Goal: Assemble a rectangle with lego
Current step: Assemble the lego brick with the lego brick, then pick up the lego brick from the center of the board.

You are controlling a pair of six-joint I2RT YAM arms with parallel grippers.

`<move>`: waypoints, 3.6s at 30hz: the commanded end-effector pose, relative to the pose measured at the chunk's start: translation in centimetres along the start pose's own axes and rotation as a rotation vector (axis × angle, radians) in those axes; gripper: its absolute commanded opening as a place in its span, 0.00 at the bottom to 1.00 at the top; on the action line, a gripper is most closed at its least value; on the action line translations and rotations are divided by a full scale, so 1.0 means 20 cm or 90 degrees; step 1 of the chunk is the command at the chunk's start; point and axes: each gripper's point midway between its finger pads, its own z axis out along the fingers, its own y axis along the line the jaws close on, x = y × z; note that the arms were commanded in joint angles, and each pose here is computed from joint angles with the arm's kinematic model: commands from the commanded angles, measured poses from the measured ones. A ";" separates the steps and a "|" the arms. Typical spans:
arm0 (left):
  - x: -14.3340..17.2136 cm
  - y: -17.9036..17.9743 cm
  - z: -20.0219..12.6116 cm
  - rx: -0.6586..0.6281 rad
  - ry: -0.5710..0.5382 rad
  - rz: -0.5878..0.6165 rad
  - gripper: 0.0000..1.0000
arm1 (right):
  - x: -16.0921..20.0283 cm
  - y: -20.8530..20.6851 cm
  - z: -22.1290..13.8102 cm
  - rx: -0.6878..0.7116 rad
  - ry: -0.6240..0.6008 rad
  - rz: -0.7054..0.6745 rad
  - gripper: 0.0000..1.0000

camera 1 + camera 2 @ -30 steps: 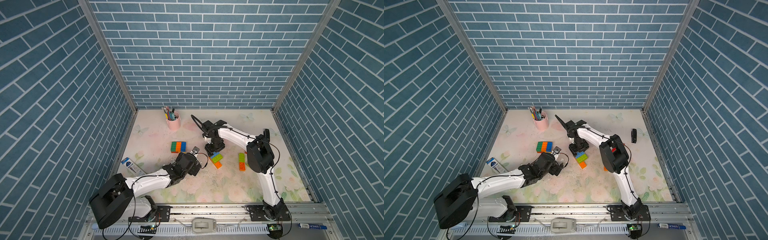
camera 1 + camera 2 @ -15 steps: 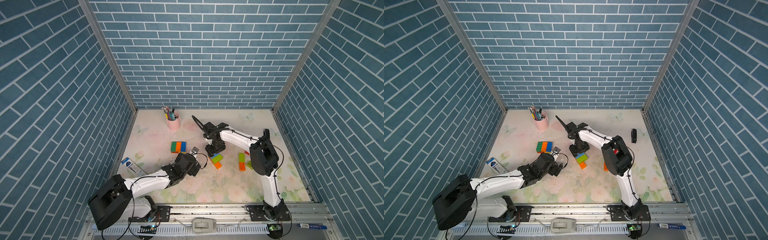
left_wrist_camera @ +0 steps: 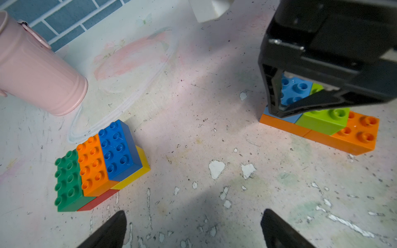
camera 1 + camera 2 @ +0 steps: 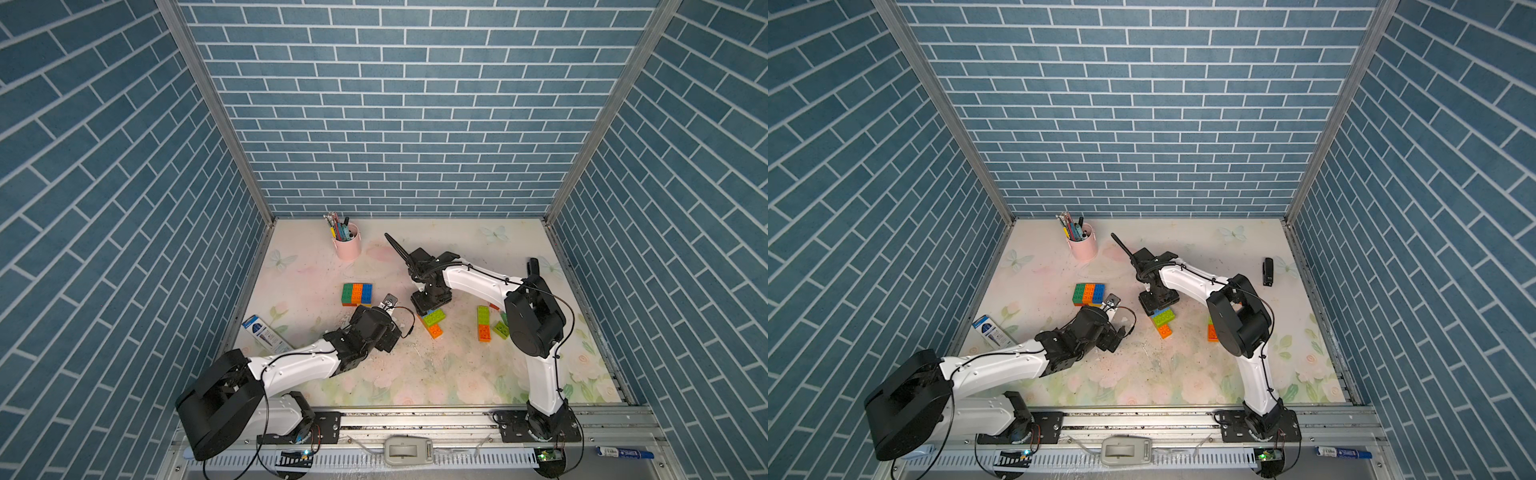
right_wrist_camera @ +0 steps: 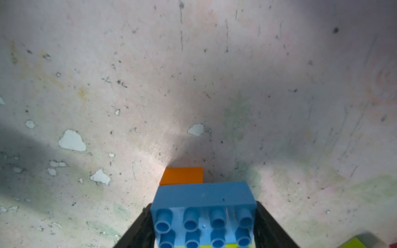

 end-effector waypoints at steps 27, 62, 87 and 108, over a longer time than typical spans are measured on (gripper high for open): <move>-0.05 0.05 -0.09 -0.013 -0.025 -0.020 0.99 | -0.03 0.10 0.10 -0.040 0.038 -0.036 0.56; -0.46 -0.55 0.09 0.109 -0.053 0.121 0.99 | 0.45 -1.07 -0.38 0.131 -0.101 0.560 0.64; -0.41 -0.55 0.08 0.087 -0.040 0.115 0.99 | 0.37 -1.16 0.06 0.072 -0.055 0.591 0.29; -0.19 0.23 -0.11 -0.044 -0.032 -0.195 0.94 | 0.37 -0.21 -0.03 -0.033 -0.019 0.521 0.14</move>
